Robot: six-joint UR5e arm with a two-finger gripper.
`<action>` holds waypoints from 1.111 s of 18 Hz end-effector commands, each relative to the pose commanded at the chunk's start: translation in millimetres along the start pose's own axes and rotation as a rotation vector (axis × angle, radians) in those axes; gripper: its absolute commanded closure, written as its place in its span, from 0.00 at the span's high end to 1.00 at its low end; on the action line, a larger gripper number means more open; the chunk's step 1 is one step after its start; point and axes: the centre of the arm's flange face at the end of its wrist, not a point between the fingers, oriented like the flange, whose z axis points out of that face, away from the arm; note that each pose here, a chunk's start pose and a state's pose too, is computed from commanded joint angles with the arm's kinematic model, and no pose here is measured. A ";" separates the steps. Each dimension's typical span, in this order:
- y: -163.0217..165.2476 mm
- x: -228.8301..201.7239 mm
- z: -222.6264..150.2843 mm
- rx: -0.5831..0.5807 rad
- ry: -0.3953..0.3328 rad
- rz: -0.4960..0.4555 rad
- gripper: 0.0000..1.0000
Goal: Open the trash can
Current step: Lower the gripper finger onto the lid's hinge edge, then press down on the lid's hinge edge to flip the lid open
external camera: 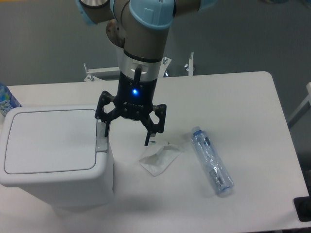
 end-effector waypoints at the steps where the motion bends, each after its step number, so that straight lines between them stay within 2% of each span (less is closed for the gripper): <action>1: 0.0 0.0 0.0 0.000 0.000 -0.002 1.00; 20: -1.2 3.5 5.6 -0.002 0.005 0.007 1.00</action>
